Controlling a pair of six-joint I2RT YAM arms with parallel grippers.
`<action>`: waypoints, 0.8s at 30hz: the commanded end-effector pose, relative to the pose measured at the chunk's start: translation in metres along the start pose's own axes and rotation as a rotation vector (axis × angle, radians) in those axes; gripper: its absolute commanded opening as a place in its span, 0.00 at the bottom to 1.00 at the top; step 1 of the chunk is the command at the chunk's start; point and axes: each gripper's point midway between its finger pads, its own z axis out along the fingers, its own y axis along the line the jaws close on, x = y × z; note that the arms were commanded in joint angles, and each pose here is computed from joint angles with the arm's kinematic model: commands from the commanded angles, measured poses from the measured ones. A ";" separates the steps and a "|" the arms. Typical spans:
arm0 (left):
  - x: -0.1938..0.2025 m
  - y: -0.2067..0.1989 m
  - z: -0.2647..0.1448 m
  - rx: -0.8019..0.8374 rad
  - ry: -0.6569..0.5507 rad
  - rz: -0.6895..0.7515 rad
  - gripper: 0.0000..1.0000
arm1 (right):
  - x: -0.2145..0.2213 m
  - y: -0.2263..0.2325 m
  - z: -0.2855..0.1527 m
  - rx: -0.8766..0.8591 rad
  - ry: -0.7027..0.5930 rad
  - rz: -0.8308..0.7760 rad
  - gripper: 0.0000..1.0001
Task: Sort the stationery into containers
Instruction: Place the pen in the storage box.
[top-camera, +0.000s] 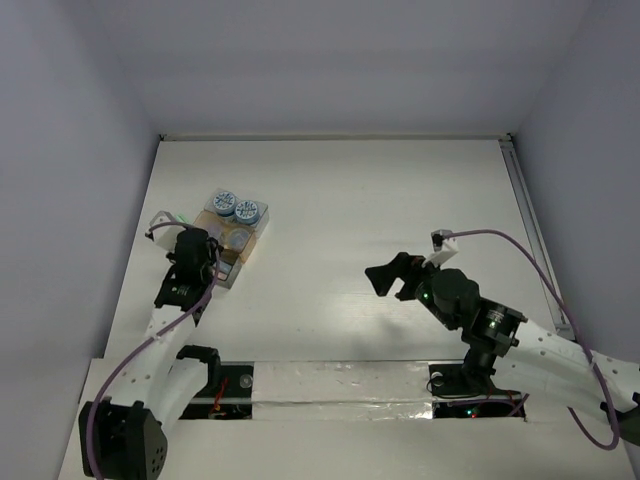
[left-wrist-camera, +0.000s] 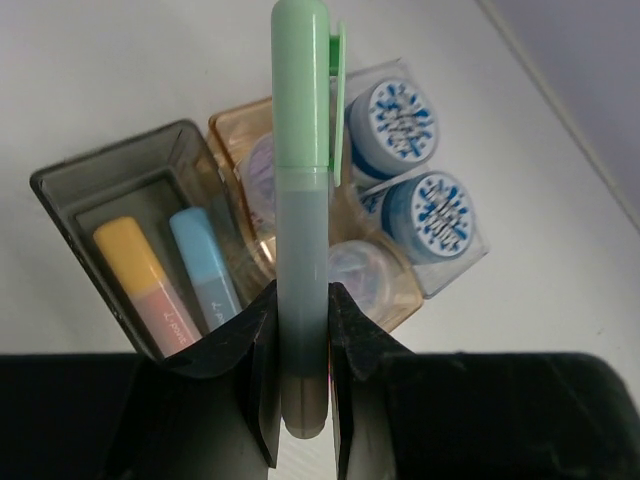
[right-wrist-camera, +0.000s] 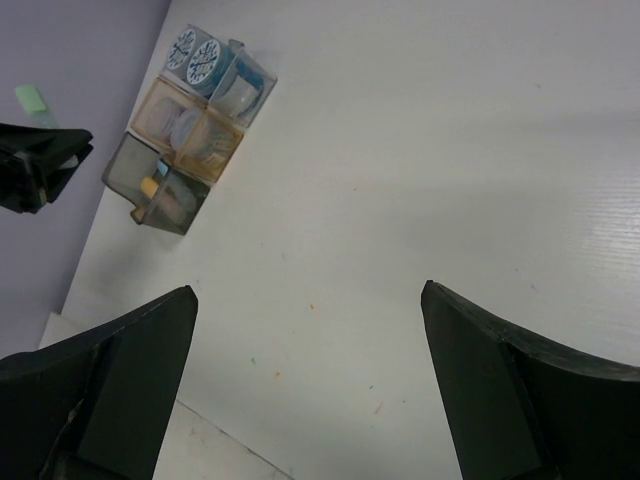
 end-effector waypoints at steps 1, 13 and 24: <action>0.007 -0.007 0.010 0.029 0.020 -0.073 0.00 | 0.002 0.000 0.000 -0.014 0.004 -0.008 1.00; 0.042 0.032 0.018 -0.114 0.052 -0.202 0.00 | 0.008 -0.002 0.004 -0.019 0.012 -0.028 1.00; 0.057 0.063 0.009 -0.219 0.054 -0.274 0.00 | 0.012 0.000 0.007 -0.028 0.023 -0.028 1.00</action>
